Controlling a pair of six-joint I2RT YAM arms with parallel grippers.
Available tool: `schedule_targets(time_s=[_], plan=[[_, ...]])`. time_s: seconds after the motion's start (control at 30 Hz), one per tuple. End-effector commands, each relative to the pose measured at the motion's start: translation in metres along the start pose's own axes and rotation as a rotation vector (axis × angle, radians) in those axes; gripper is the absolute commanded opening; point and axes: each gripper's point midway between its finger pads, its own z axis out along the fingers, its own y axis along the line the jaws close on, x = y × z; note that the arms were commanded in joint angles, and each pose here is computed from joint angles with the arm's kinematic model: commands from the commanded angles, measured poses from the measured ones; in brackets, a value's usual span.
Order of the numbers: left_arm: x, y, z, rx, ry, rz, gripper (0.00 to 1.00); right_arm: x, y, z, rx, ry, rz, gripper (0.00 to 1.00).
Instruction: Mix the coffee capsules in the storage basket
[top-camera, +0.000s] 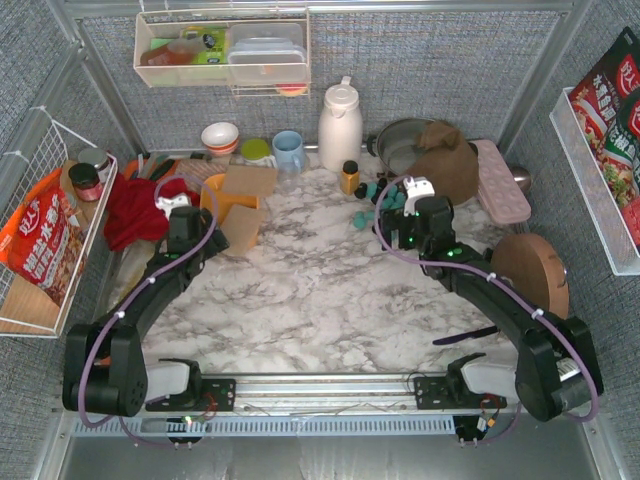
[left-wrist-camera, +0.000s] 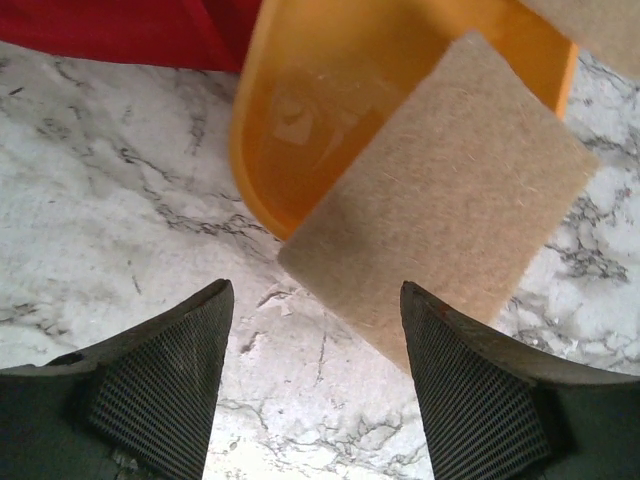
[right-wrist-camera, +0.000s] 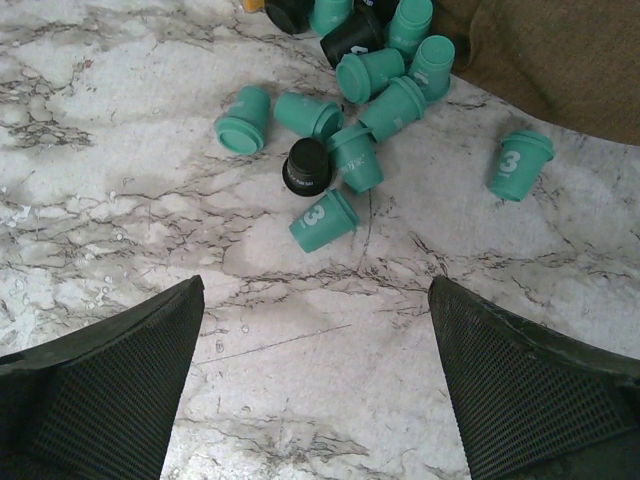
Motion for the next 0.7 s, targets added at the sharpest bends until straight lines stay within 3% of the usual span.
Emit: schedule_targets(time_s=[0.0,0.33,0.67], plan=[[-0.013,-0.024,-0.002,0.119,-0.088,0.055,0.76,-0.002,-0.001,0.003,0.017,-0.004,-0.026,0.99],[-0.008,-0.032,-0.008,0.159,-0.142,-0.052,0.74,0.005,-0.001,0.012,0.030,0.031,-0.048,0.99],[0.018,-0.032,0.002,0.164,-0.122,-0.123,0.79,0.006,0.000,0.013,0.030,0.034,-0.052,0.99]])
